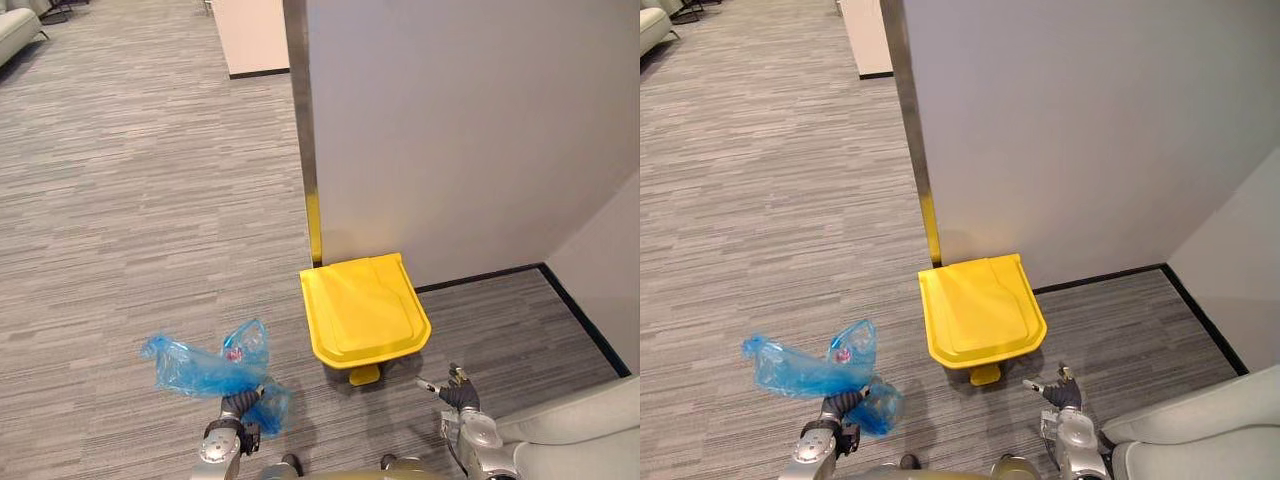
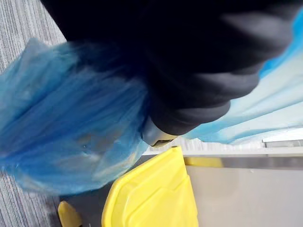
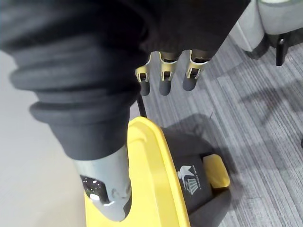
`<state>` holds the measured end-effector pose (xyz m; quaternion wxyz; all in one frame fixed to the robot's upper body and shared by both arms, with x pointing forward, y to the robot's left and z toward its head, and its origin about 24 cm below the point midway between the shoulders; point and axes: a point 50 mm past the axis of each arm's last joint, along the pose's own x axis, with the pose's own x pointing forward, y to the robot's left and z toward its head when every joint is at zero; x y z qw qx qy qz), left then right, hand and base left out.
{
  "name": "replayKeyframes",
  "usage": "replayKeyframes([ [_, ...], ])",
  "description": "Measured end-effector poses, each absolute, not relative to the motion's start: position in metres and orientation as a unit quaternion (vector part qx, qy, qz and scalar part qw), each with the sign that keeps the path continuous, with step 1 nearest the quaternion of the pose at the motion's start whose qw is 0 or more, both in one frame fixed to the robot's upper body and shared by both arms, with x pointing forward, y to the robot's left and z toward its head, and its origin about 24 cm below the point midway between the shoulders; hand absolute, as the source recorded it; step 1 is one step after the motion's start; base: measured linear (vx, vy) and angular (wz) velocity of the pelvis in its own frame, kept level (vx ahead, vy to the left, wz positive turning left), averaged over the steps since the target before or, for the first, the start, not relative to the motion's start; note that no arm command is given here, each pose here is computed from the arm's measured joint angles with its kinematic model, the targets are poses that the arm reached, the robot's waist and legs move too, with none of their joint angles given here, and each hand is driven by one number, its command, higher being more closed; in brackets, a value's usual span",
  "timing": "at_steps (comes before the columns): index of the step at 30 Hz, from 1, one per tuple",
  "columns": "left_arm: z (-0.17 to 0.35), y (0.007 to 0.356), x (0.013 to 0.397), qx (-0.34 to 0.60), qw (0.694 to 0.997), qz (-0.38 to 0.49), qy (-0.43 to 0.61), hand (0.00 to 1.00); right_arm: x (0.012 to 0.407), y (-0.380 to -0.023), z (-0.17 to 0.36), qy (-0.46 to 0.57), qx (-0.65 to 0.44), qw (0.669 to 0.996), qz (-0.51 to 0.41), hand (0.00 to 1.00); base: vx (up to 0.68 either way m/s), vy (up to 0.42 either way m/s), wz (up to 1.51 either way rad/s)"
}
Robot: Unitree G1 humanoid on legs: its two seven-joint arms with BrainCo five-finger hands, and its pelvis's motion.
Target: Gather rubbish on tea table into small bin, then transfer packed bag to large trash can.
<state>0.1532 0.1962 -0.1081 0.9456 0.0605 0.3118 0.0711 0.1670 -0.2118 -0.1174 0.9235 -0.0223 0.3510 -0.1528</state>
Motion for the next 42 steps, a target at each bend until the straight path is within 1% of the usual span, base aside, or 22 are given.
replayKeyframes([
  [7,-0.106,0.203,0.154,0.058,0.945,0.088,0.308,1.00,0.173,-0.208,-0.115,0.344,-0.015,0.926,-0.153,0.00,-0.12,0.033,-0.06],
  [8,-0.104,0.205,0.156,0.060,0.947,0.089,0.302,1.00,0.175,-0.202,-0.114,0.339,-0.006,0.929,-0.151,0.00,-0.10,0.047,0.04],
  [9,-0.103,0.202,0.157,0.055,0.949,0.088,0.297,1.00,0.178,-0.206,-0.109,0.326,-0.010,0.933,-0.154,0.00,-0.11,0.063,-0.64],
  [10,-0.105,0.192,0.158,0.040,0.949,0.087,0.301,1.00,0.191,-0.206,-0.100,0.299,-0.013,0.942,-0.149,0.00,-0.16,0.062,-0.93],
  [11,-0.104,0.195,0.161,0.044,0.949,0.089,0.301,1.00,0.193,-0.204,-0.098,0.295,-0.012,0.944,-0.146,0.00,-0.21,0.048,-0.91],
  [12,-0.099,0.197,0.171,0.056,0.952,0.083,0.288,1.00,0.194,-0.197,-0.099,0.298,-0.003,0.944,-0.143,0.00,-0.14,0.007,-0.13],
  [14,-0.092,0.196,0.185,0.059,0.958,0.078,0.268,1.00,0.193,-0.196,-0.100,0.299,-0.002,0.943,-0.143,0.00,0.00,-0.067,0.28],
  [15,-0.087,0.193,0.195,0.057,0.963,0.075,0.254,1.00,0.193,-0.197,-0.100,0.300,-0.004,0.943,-0.146,0.00,0.12,-0.110,0.34],
  [17,-0.084,0.190,0.200,0.056,0.966,0.072,0.243,1.00,0.194,-0.201,-0.097,0.293,-0.010,0.944,-0.149,0.00,0.21,-0.114,0.39],
  [19,-0.080,0.179,0.209,0.054,0.970,0.052,0.232,1.00,0.201,-0.209,-0.085,0.263,-0.018,0.952,-0.156,0.00,0.30,-0.119,0.39],
  [21,-0.080,0.179,0.210,0.055,0.970,0.051,0.230,1.00,0.201,-0.209,-0.083,0.256,-0.013,0.953,-0.160,0.00,0.32,-0.162,0.38],
  [25,-0.080,0.176,0.209,0.055,0.970,0.042,0.232,1.00,0.175,-0.221,-0.094,0.282,0.005,0.939,-0.197,0.00,0.37,-0.183,0.56],
  [28,-0.079,0.173,0.211,0.052,0.971,0.033,0.230,1.00,0.176,-0.220,-0.094,0.284,0.013,0.938,-0.197,0.00,0.32,-0.156,0.15],
  [31,-0.078,0.167,0.214,0.043,0.973,0.031,0.226,1.00,0.186,-0.213,-0.090,0.272,0.033,0.942,-0.196,0.00,0.20,-0.168,0.01],
  [35,-0.082,0.168,0.210,0.041,0.971,0.035,0.235,1.00,0.183,-0.207,-0.094,0.282,0.038,0.940,-0.186,0.00,0.01,-0.098,0.17],
  [39,-0.086,0.171,0.202,0.044,0.968,0.037,0.246,1.00,0.182,-0.189,-0.099,0.296,0.031,0.944,-0.146,0.00,-0.03,-0.099,0.27],
  [40,-0.086,0.171,0.202,0.044,0.968,0.037,0.245,1.00,0.186,-0.182,-0.098,0.292,0.028,0.947,-0.129,0.00,0.00,-0.165,0.31],
  [41,-0.085,0.171,0.203,0.043,0.969,0.037,0.241,1.00,0.199,-0.170,-0.091,0.276,0.021,0.956,-0.095,0.00,0.01,-0.154,0.25],
  [42,-0.084,0.171,0.203,0.043,0.969,0.036,0.240,1.00,0.205,-0.167,-0.087,0.268,0.017,0.960,-0.083,0.00,0.02,-0.190,0.38],
])
